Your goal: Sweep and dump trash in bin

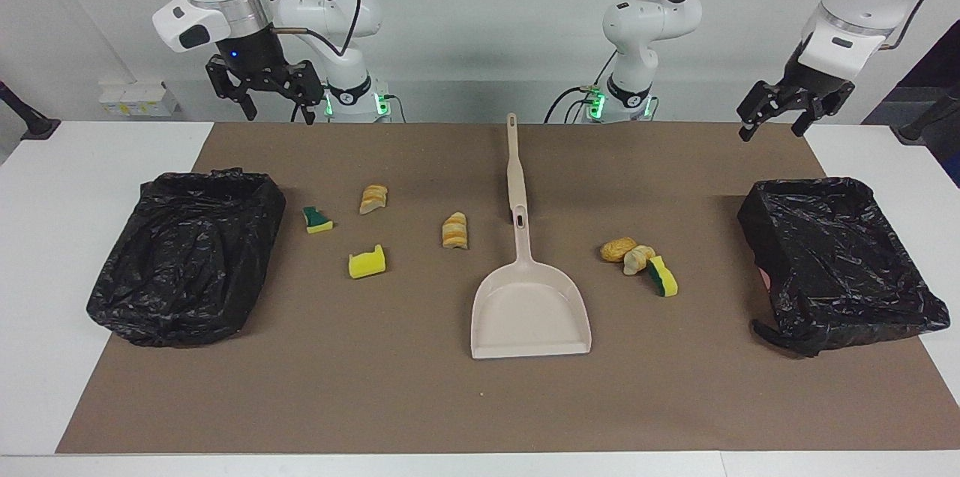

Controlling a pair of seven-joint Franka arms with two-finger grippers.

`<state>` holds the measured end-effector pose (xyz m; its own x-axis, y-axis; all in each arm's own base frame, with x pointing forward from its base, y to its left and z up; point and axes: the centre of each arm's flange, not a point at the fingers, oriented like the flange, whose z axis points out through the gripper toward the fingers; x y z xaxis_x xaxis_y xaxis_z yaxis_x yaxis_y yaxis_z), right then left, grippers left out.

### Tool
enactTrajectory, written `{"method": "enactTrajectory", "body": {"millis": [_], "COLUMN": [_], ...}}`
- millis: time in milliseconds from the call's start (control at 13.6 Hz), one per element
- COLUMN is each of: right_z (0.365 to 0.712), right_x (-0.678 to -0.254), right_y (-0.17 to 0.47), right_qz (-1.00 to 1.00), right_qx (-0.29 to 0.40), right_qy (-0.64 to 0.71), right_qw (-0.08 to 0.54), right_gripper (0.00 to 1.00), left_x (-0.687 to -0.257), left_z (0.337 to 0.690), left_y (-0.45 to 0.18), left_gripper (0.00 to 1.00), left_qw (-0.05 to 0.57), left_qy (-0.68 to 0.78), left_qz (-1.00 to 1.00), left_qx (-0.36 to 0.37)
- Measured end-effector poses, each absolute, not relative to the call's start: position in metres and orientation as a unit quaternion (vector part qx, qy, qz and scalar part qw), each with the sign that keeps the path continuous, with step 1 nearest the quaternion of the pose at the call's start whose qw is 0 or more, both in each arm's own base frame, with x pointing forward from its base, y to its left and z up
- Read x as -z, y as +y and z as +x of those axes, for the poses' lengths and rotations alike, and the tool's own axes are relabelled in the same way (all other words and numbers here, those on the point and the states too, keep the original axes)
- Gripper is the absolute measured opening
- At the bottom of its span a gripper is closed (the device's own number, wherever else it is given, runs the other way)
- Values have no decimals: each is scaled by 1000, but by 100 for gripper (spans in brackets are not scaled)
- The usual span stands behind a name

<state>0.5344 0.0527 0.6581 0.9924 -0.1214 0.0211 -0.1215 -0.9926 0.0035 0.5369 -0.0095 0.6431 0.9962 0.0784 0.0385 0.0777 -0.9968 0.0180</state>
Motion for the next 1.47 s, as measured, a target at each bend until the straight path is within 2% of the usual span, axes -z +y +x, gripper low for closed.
{"method": "enactTrajectory", "body": {"millis": [959, 1475], "right_z": [534, 534], "right_x": [-658, -658], "right_y": [53, 53], "right_qz": [998, 998], "right_qx": [-10, -10], "right_qy": [-61, -61], "right_qw": [2, 2], "right_gripper": [100, 100], "left_x": [-642, -613], "left_z": [536, 517], "left_y": [-15, -79], "left_gripper": [100, 100], "left_qw": [8, 1], "left_qy": [34, -23], "left_qz": [999, 1000], "left_qx": [-15, 22]}}
